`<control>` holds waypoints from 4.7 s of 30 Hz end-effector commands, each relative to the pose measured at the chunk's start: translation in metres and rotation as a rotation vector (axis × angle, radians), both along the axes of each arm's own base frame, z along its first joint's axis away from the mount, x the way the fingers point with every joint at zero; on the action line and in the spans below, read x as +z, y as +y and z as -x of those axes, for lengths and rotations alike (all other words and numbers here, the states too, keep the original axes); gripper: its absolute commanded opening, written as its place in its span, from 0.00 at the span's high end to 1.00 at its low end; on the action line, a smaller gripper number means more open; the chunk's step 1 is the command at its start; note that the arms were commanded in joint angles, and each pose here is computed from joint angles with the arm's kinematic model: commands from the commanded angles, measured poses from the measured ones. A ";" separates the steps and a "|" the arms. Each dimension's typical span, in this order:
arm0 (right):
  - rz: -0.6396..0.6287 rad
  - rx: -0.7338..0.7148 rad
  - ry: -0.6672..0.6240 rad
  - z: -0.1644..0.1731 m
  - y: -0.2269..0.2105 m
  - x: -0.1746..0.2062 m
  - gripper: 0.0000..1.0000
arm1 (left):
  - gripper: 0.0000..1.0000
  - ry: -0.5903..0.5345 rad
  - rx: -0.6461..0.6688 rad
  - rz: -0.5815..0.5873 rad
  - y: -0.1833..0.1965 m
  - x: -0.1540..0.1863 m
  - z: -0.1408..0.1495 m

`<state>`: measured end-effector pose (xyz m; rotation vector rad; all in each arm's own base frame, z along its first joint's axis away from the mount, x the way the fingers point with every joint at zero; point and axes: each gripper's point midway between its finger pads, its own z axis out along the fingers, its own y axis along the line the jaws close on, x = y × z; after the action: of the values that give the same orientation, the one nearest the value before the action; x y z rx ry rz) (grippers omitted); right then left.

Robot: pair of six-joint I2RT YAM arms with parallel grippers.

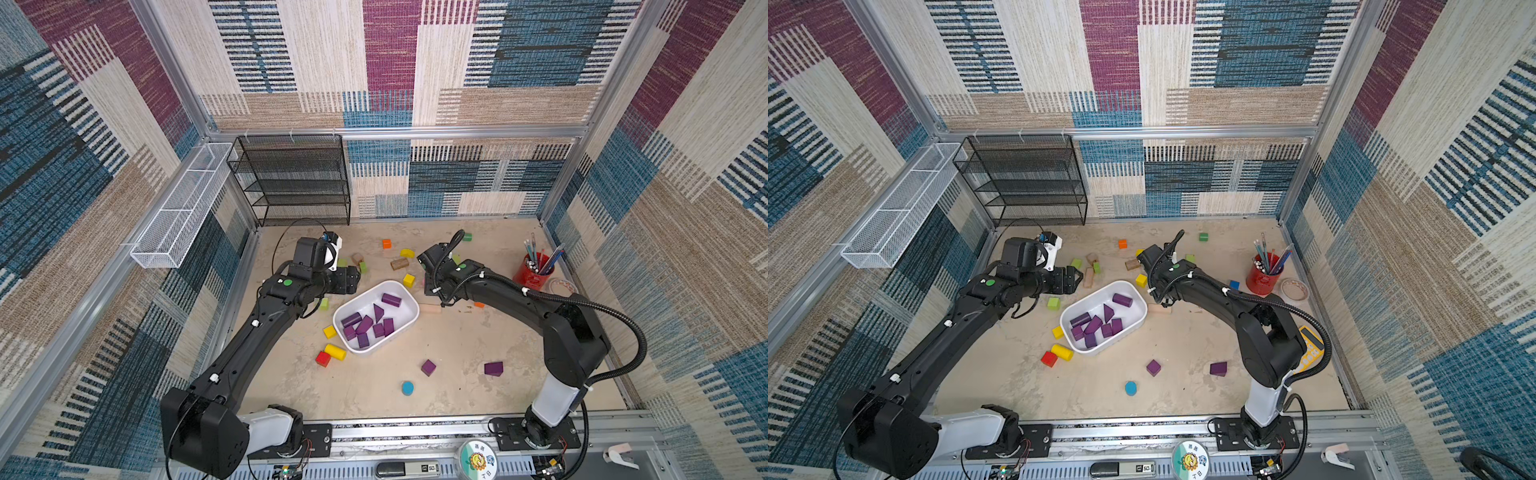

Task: Pick purple bricks into the storage bin
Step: Place the building block in the storage box, then pick up the building block from the center of the board.

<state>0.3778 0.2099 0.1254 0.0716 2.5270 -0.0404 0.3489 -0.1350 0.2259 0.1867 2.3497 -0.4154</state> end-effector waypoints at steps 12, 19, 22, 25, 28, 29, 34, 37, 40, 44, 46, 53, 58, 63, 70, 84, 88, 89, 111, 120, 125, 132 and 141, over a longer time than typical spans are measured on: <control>-0.047 0.174 -0.017 0.019 0.089 0.011 0.38 | 0.18 0.028 0.051 0.003 0.012 -0.007 -0.009; -0.074 0.235 0.006 0.021 0.126 -0.004 0.37 | 0.17 0.032 0.106 -0.006 0.024 -0.008 -0.013; -0.073 0.250 0.024 0.022 0.134 -0.015 0.38 | 0.17 0.035 0.135 -0.001 0.030 -0.008 -0.015; -0.081 0.256 0.020 0.018 0.143 -0.017 0.38 | 0.16 0.040 0.155 0.007 0.035 -0.008 -0.016; -0.080 0.257 0.027 0.016 0.148 -0.026 0.37 | 0.16 0.045 0.160 0.016 0.036 -0.009 -0.017; -0.079 0.257 0.029 0.015 0.149 -0.028 0.37 | 0.16 0.047 0.160 0.021 0.036 -0.009 -0.017; -0.072 0.263 0.039 0.013 0.153 -0.040 0.37 | 0.16 0.050 0.161 0.029 0.036 -0.009 -0.018; -0.067 0.263 0.047 0.013 0.153 -0.047 0.37 | 0.16 0.051 0.162 0.024 0.037 -0.010 -0.018; -0.066 0.266 0.055 0.014 0.154 -0.052 0.37 | 0.16 0.050 0.163 0.024 0.037 -0.010 -0.018; -0.063 0.265 0.057 0.014 0.154 -0.057 0.37 | 0.16 0.052 0.162 0.030 0.037 -0.009 -0.018; -0.062 0.266 0.063 0.015 0.153 -0.060 0.37 | 0.16 0.053 0.160 0.032 0.036 -0.009 -0.018; -0.055 0.266 0.070 0.015 0.153 -0.066 0.37 | 0.17 0.052 0.156 0.036 0.036 -0.008 -0.018; -0.048 0.266 0.081 0.016 0.153 -0.072 0.37 | 0.17 0.053 0.152 0.040 0.035 -0.008 -0.018; -0.043 0.274 0.091 0.017 0.154 -0.076 0.36 | 0.17 0.053 0.150 0.042 0.034 -0.008 -0.018; -0.044 0.283 0.083 0.016 0.155 -0.071 0.30 | 0.17 0.054 0.148 0.044 0.034 -0.008 -0.017; -0.049 0.283 0.030 0.012 0.152 -0.045 0.15 | 0.16 0.052 0.145 0.047 0.033 -0.007 -0.017; -0.047 0.274 0.004 0.010 0.149 -0.034 0.13 | 0.16 0.056 0.144 0.048 0.033 -0.008 -0.017; -0.043 0.274 0.000 0.010 0.148 -0.033 0.13 | 0.16 0.055 0.144 0.048 0.033 -0.008 -0.017; -0.010 0.183 -0.122 0.002 0.095 0.017 0.08 | 0.15 0.066 0.131 0.074 0.028 -0.010 -0.017; -0.030 0.102 -0.140 -0.011 0.051 0.027 0.08 | 0.15 0.057 0.111 0.078 0.021 -0.008 -0.015; -0.077 0.043 -0.135 -0.016 0.024 0.024 0.09 | 0.15 0.051 0.078 0.073 0.010 -0.007 -0.011; -0.095 -0.004 -0.106 -0.022 0.005 0.009 0.09 | 0.15 0.032 0.016 0.050 -0.009 -0.004 -0.002; -0.149 -0.087 -0.050 -0.028 -0.016 -0.015 0.12 | 0.15 0.010 -0.047 0.024 -0.028 -0.001 0.008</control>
<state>0.4006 0.1917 0.1120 0.1807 2.4835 0.0586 0.3388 -0.1632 0.2218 0.1997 2.3778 -0.4962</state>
